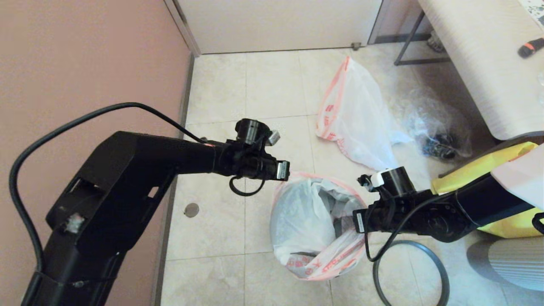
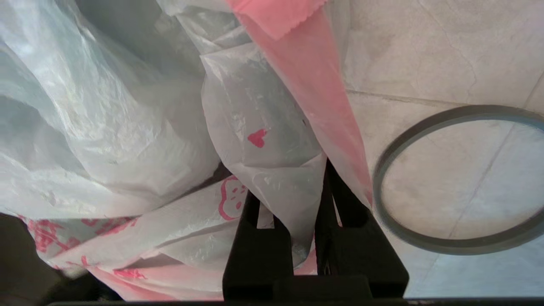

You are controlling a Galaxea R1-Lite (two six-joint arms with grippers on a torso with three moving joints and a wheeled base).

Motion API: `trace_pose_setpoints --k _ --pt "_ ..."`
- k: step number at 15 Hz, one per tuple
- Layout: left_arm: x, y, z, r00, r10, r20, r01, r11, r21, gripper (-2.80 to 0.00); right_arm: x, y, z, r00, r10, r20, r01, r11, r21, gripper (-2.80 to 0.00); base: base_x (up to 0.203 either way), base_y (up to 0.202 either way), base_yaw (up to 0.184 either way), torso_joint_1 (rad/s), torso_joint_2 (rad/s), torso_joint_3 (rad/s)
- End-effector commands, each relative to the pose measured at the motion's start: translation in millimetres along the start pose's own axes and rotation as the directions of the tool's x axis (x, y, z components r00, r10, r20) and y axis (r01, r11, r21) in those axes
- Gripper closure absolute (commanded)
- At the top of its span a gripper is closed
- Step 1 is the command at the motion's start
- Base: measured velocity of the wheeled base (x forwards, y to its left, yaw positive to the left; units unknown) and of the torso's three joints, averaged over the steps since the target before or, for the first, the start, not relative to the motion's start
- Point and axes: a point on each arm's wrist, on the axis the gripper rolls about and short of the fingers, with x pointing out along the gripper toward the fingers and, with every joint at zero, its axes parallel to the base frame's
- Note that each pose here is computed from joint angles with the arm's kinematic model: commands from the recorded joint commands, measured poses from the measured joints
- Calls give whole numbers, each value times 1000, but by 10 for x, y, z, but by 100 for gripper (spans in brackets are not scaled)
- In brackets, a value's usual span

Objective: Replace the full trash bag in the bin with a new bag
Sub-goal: Put the new garbage bag on the trash can

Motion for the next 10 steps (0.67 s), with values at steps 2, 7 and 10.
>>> trace_pose_setpoints --k 2,7,10 --pt "-110 102 16 997 21 -72 -18 999 38 0 15 -56 71 1000 10 28 -12 998 59 0 0 0 0 0 0 0" --pt "-268 -45 95 998 3 -65 0 999 48 0 48 -167 222 997 24 74 -37 983 181 0 0 0 0 0 0 0" --pt "-456 -239 154 997 -13 -77 17 999 51 0 139 -186 266 989 57 138 -90 966 242 0 0 0 0 0 0 0"
